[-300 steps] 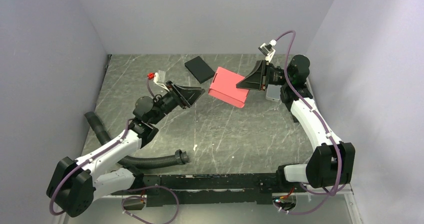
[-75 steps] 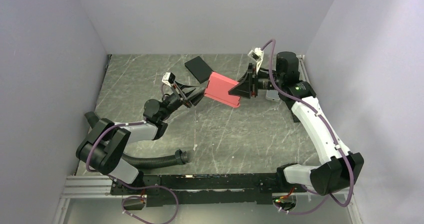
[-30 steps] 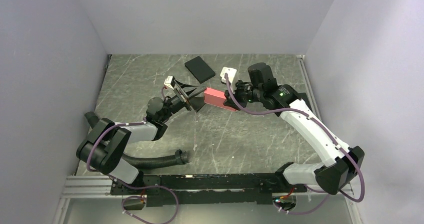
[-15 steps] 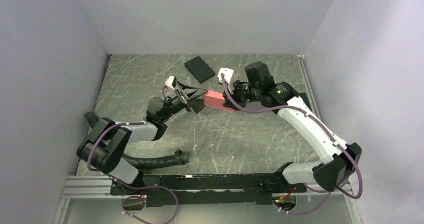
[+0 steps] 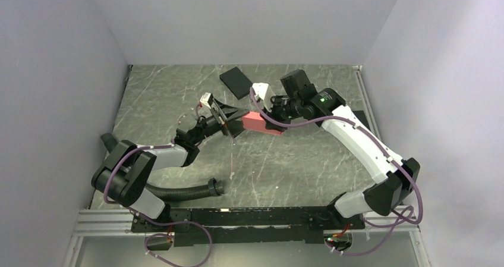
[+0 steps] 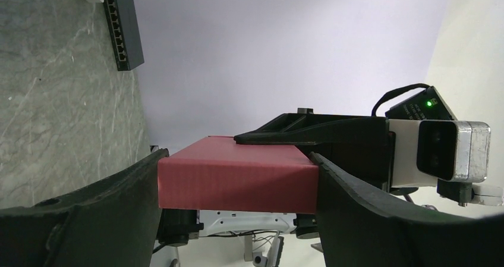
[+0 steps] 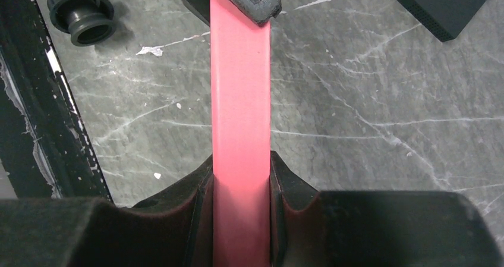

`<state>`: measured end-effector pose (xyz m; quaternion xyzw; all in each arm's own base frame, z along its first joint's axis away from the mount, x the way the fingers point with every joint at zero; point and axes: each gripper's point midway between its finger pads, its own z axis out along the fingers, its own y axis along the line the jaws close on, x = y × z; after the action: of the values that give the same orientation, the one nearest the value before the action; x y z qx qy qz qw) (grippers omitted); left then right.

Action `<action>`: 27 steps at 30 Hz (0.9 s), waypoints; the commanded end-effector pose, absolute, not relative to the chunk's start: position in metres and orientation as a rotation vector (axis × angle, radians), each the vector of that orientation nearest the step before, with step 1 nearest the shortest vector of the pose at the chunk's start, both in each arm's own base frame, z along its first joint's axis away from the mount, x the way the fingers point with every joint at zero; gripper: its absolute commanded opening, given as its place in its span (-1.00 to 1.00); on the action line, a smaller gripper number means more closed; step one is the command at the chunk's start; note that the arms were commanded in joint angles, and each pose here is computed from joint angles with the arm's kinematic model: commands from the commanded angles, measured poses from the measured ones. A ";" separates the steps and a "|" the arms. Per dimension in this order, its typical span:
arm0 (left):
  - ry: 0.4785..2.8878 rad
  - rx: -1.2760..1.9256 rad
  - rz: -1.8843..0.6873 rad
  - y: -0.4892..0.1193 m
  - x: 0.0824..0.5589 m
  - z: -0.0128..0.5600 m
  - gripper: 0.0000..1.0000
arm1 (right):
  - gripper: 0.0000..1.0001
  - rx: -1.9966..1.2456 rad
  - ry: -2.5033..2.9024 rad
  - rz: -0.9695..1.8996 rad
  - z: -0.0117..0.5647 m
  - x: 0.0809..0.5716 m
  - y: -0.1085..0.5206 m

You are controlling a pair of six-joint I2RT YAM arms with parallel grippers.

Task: Fold the paper box
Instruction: Close the paper box.

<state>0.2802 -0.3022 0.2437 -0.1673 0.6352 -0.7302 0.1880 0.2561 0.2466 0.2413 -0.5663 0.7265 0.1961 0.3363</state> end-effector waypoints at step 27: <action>1.414 -0.336 -2.238 -0.282 0.277 0.312 0.03 | 0.99 -1.094 1.489 1.074 0.360 0.230 0.198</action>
<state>0.2816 -0.2857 0.2820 -0.1596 0.5530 -0.7905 0.2091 0.2476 0.1962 0.3407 -0.4374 0.6895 0.3646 0.4476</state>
